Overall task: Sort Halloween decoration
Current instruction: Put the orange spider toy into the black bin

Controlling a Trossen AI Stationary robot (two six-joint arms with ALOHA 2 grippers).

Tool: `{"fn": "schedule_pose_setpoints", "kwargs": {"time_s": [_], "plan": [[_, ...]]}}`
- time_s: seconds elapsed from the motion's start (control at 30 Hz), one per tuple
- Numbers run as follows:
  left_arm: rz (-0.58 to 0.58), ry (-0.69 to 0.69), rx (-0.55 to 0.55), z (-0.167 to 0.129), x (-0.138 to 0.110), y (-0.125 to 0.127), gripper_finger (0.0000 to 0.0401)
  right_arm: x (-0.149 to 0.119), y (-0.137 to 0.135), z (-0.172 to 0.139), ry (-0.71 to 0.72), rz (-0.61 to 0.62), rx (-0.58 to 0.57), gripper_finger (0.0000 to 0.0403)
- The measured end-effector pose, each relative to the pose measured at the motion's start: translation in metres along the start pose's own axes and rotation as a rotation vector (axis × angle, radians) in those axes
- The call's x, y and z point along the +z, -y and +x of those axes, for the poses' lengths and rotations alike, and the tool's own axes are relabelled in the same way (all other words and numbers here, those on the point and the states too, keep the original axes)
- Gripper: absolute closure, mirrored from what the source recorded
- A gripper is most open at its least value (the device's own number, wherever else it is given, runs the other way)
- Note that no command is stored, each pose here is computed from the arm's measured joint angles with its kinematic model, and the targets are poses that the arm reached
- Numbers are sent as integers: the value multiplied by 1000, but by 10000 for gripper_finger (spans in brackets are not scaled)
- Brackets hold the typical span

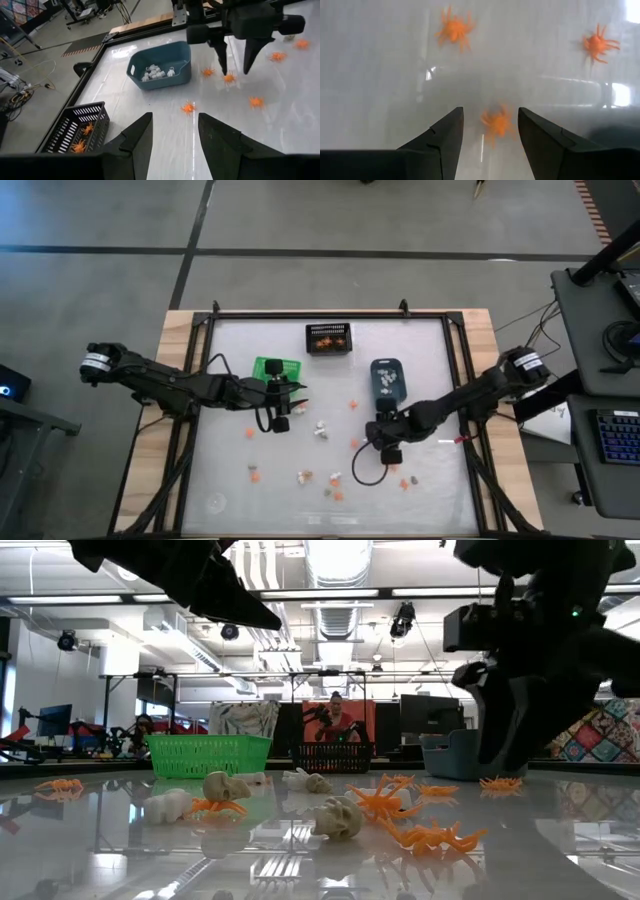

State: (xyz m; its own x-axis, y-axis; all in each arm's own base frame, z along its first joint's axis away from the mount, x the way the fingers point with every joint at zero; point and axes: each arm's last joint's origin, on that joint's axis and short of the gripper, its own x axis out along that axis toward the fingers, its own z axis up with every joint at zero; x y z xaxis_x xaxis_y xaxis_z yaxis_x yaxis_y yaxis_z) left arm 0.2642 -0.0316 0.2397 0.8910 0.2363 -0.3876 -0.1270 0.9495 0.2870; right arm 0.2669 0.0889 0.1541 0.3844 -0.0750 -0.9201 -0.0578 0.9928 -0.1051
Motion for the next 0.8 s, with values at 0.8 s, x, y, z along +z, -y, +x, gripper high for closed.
{"fn": "schedule_pose_setpoints", "kwargs": {"time_s": [0.8], "plan": [[-19, 45, 5, 0, 5, -1, 260, -49, 4, 37, 125, 33, 29, 325]]}}
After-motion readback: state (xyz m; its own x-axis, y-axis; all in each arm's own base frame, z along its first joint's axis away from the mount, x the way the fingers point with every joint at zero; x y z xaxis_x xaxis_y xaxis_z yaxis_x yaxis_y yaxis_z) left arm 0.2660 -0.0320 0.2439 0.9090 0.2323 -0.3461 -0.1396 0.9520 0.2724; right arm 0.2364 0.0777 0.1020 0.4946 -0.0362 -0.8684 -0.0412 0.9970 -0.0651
